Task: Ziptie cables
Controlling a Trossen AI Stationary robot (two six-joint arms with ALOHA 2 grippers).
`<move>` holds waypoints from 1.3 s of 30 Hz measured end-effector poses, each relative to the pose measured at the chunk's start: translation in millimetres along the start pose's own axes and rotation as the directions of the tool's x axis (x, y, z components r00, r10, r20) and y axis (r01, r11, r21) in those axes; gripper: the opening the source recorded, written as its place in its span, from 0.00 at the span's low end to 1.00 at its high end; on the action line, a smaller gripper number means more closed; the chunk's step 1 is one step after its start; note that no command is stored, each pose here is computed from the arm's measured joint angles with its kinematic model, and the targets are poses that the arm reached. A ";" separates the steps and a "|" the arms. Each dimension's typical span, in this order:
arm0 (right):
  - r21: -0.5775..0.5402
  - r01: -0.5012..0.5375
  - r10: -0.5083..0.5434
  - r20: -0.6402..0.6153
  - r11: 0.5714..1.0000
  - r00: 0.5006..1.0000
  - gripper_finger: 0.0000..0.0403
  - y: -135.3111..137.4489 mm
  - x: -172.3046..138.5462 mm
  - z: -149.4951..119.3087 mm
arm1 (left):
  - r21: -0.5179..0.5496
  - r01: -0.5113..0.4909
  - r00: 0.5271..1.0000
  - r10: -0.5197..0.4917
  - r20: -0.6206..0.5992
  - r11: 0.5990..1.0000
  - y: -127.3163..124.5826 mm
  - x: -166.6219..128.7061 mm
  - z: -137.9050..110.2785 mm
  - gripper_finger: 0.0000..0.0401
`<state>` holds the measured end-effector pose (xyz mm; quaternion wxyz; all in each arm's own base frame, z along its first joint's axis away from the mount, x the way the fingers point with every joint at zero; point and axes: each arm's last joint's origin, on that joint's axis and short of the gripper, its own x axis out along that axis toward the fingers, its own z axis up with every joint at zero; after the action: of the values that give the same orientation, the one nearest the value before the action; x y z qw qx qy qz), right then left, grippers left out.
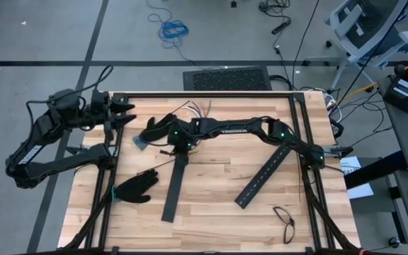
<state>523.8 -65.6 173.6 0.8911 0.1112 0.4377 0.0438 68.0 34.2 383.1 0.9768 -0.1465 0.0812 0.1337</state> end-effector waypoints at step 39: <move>0.613 0.057 -0.179 0.139 0.788 0.974 0.31 -47.8 -94.9 4.8 | -0.636 0.083 0.979 -0.181 -0.090 0.767 62.7 77.1 -197.0 0.56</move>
<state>468.5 -129.4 238.3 0.8472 0.3661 0.3478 -0.1652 100.0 49.6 165.3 0.8698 -0.4791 0.0926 0.0729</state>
